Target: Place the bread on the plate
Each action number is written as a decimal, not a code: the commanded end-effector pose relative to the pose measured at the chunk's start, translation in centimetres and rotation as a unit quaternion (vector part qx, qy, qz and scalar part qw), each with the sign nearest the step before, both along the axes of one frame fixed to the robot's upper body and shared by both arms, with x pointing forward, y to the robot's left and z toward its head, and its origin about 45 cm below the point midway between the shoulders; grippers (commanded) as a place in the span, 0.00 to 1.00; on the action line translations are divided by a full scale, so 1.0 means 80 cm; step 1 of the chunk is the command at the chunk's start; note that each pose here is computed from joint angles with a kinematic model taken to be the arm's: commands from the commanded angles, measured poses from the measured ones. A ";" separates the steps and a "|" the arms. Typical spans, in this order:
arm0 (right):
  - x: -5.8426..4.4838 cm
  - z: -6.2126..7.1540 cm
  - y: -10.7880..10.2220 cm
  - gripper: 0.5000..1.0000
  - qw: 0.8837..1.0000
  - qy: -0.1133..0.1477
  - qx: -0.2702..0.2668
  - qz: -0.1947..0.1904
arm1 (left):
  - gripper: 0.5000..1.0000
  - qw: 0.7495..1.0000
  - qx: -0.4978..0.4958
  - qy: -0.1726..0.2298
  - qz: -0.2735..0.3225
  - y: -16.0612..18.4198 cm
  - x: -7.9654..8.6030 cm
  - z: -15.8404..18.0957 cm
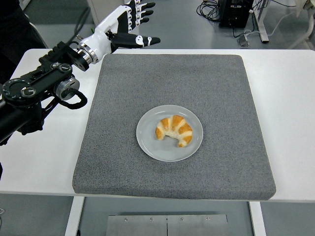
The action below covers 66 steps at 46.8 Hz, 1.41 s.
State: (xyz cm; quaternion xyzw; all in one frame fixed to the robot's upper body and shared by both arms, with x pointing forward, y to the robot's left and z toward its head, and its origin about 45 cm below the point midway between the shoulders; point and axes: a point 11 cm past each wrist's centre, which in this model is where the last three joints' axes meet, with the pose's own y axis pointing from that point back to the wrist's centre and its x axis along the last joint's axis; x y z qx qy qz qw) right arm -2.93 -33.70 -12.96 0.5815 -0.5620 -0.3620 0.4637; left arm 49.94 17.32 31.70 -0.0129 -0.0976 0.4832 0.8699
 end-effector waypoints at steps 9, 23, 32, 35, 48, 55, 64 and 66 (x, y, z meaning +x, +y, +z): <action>0.000 0.000 0.000 1.00 1.000 0.000 0.000 0.001 | 0.99 0.995 -0.076 0.030 0.065 0.005 0.030 -0.017; 0.000 0.000 0.000 1.00 1.000 0.000 0.001 0.000 | 0.99 0.982 -0.120 0.079 0.127 0.027 0.037 -0.050; 0.000 0.000 0.000 1.00 1.000 0.000 0.000 0.000 | 0.99 0.967 -0.155 0.107 0.173 0.061 0.041 -0.061; 0.000 0.000 0.000 1.00 1.000 0.000 0.000 0.000 | 0.99 0.961 -0.171 0.118 0.184 0.068 0.042 -0.064; 0.001 0.000 0.004 1.00 1.000 -0.001 0.006 -0.003 | 0.99 0.941 -0.214 0.152 0.214 0.091 0.034 -0.092; 0.003 0.000 0.003 1.00 1.000 -0.002 0.004 -0.004 | 0.99 0.935 -0.232 0.149 0.225 0.106 0.033 -0.091; 0.003 0.000 0.000 1.00 1.000 -0.002 0.001 -0.003 | 0.99 0.929 -0.252 0.142 0.233 0.113 0.032 -0.091; 0.003 0.000 0.001 1.00 1.000 -0.002 0.002 -0.004 | 0.99 0.926 -0.258 0.143 0.236 0.115 0.031 -0.092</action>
